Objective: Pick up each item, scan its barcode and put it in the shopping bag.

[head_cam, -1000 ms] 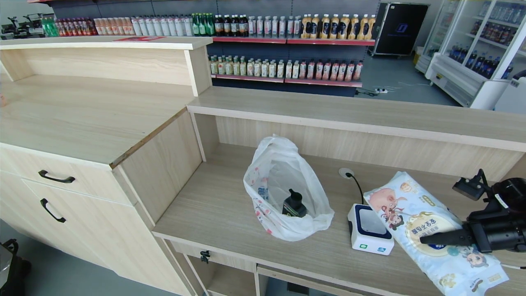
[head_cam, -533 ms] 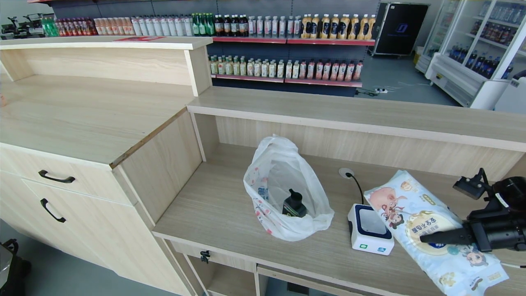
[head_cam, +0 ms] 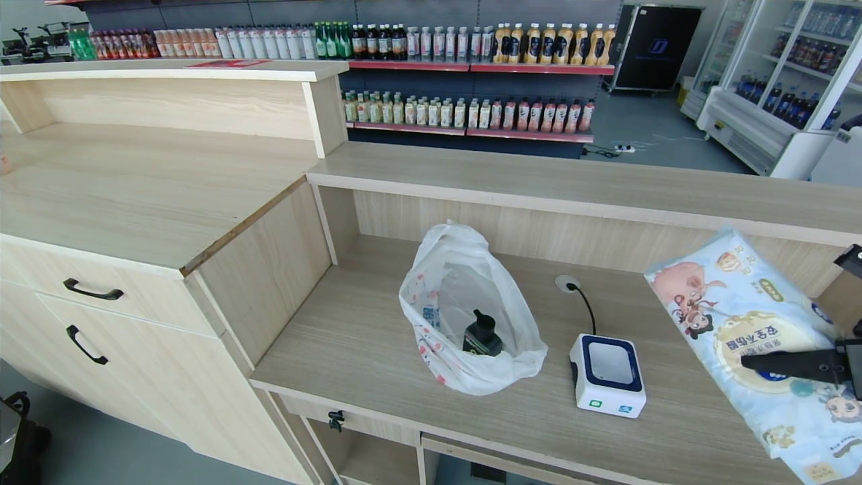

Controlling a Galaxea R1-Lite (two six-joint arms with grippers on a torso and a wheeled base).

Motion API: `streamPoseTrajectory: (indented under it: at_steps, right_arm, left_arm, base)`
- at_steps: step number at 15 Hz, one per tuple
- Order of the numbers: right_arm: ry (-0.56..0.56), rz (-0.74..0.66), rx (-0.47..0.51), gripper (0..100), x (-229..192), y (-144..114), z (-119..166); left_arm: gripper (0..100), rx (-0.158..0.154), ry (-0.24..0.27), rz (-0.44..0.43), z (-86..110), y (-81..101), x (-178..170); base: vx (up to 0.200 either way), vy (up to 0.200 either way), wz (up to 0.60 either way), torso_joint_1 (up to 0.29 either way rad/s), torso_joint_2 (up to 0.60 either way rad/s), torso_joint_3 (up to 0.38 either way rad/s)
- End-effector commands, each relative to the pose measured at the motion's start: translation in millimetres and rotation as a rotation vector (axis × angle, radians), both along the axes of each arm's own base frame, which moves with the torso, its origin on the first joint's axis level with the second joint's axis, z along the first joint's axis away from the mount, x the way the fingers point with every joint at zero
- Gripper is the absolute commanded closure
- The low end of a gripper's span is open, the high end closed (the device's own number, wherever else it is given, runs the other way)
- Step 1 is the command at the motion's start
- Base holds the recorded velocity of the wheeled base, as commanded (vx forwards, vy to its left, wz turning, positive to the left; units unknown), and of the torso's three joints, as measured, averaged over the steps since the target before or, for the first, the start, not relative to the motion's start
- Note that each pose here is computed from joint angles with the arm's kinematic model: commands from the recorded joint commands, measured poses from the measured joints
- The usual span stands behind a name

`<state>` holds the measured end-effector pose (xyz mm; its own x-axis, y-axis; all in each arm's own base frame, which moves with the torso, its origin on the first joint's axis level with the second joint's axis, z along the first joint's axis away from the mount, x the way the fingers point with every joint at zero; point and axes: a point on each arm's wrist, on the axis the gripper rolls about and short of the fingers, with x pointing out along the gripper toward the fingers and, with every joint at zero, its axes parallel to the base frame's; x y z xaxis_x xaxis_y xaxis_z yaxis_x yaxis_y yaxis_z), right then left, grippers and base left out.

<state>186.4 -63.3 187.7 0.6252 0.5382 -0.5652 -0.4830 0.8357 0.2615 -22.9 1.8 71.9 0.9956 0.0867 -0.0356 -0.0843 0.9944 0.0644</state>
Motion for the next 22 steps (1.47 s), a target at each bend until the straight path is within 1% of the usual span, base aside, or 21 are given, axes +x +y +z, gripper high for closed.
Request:
streamPoseTrajectory:
  at_steps: [1,2,3,4,5,6,7,9,10,12,14,16,18,19,20,21,22]
  right_arm:
    - [-0.072,-0.256,-0.112,100,-52.1,22.6,38.0]
    - [-0.057,-0.351,-0.177,100,-58.9,27.0,40.2]
    - [-0.037,-0.455,-0.269,100,-65.0,31.5,39.3]
    - [-0.029,-0.531,-0.366,100,-68.7,36.6,38.6]
    - [-0.038,-0.579,-0.468,100,-69.8,42.0,39.7]
    - [-0.054,-0.597,-0.508,100,-70.8,45.0,41.4]
    - [-0.128,-0.599,-0.549,100,-73.6,53.0,47.8]
    - [-0.218,-0.584,-0.531,100,-74.6,57.5,55.2]
    - [-0.264,-0.578,-0.504,100,-73.2,58.9,59.9]
    - [-0.351,-0.532,-0.465,100,-68.2,64.1,66.4]
    - [-0.387,-0.489,-0.448,100,-60.9,70.7,69.4]
    - [-0.377,-0.451,-0.437,100,-47.1,75.5,64.1]
    - [-0.3,-0.381,-0.422,100,-28.8,79.4,44.7]
    - [-0.28,-0.375,-0.423,100,-23.4,80.1,40.7]
    - [-0.238,-0.382,-0.406,100,-6.5,82.4,30.6]
    - [-0.223,-0.363,-0.365,100,13.6,85.9,21.6]
    - [-0.245,-0.323,-0.316,100,30.2,88.2,16.4]
  left_arm:
    - [0,0.0,0.0,0.001,0.0,0.0,0.0]
    - [0,0.0,0.0,0.001,0.0,0.0,0.0]
    - [0,0.0,0.0,0.001,0.0,0.0,0.0]
    - [0,0.0,0.0,0.001,0.0,0.0,0.0]
    - [0,0.0,0.0,0.001,0.0,0.0,0.0]
    - [0,0.0,0.0,0.001,0.0,0.0,0.0]
    - [0,0.0,0.0,0.001,0.0,0.0,0.0]
    - [0,0.0,0.0,0.001,0.0,0.0,0.0]
    - [0,0.0,0.0,0.001,0.0,0.0,0.0]
    - [0,0.0,0.0,0.001,0.0,0.0,0.0]
    - [0,0.0,0.0,0.001,0.0,0.0,0.0]
    - [0,0.0,0.0,0.001,0.0,0.0,0.0]
    - [0,0.0,0.0,0.001,0.0,0.0,0.0]
    - [0,0.0,0.0,0.001,0.0,0.0,0.0]
    - [0,0.0,0.0,0.001,0.0,0.0,0.0]
    - [0,0.0,0.0,0.001,0.0,0.0,0.0]
    - [0,0.0,0.0,0.001,0.0,0.0,0.0]
  base:
    - [0.0,0.0,0.0,0.0,0.0,0.0]
    - [0.0,0.0,0.0,0.0,0.0,0.0]
    - [0.0,0.0,0.0,0.0,0.0,0.0]
    - [0.0,0.0,0.0,0.0,0.0,0.0]
    - [0.0,0.0,0.0,0.0,0.0,0.0]
    - [0.0,0.0,0.0,0.0,0.0,0.0]
    - [0.0,0.0,0.0,0.0,0.0,0.0]
    - [0.0,0.0,0.0,0.0,0.0,0.0]
    - [0.0,0.0,0.0,0.0,0.0,0.0]
    - [0.0,0.0,0.6,0.0,0.01,0.005]
    - [0.0,0.0,0.6,0.0,0.0,-0.002]
    - [0.0,0.0,0.6,0.005,0.0,0.002]
    - [0.0,0.0,0.0,0.0,0.0,0.0]
    - [0.0,0.0,0.0,0.0,0.0,0.0]
    - [0.0,0.0,0.0,0.0,0.0,0.0]
    - [0.0,0.0,0.0,0.0,0.0,0.0]
    - [0.0,0.0,0.0,0.0,0.0,0.0]
